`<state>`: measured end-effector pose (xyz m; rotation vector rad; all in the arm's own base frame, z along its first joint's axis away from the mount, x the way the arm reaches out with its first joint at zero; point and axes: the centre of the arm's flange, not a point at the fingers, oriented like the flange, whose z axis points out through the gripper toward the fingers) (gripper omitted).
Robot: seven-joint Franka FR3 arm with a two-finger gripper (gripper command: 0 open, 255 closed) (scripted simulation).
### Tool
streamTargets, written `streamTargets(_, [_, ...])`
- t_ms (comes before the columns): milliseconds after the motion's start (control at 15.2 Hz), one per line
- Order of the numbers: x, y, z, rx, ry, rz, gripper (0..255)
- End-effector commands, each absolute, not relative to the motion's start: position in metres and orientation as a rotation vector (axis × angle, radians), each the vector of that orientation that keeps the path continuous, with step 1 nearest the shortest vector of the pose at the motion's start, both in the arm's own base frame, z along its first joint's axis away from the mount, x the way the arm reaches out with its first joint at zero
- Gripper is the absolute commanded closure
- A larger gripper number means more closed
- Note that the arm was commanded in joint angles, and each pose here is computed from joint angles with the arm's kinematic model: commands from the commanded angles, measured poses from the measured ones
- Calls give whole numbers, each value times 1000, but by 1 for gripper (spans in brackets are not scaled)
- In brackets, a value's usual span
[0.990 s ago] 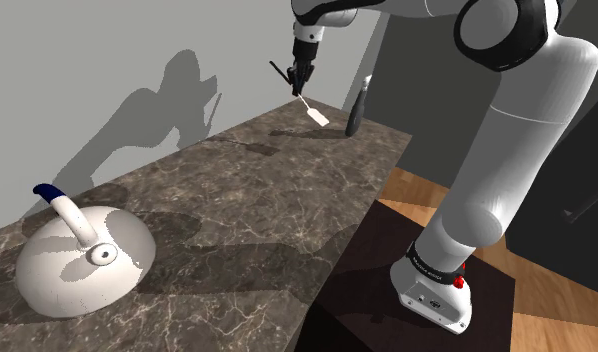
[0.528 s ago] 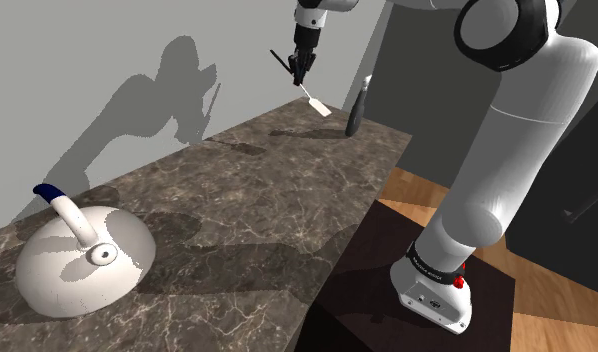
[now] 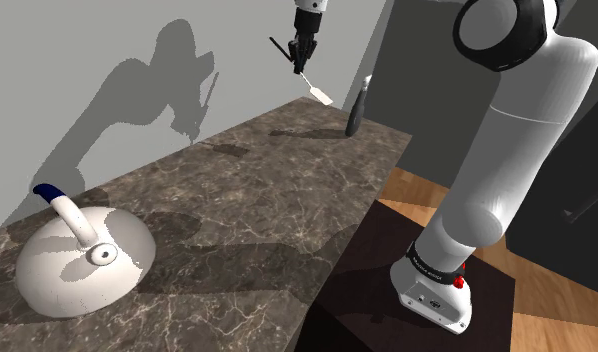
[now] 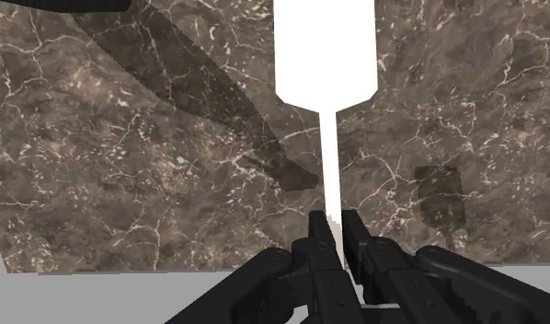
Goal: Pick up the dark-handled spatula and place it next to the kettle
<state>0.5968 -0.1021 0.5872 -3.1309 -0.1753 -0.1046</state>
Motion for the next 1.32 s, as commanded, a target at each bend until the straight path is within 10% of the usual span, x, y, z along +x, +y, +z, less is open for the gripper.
streamTargets(0, [596, -83, 590, -3131, -175, -104, 255])
streamTargets(1254, [583, 167, 590, -3131, -175, -104, 255])
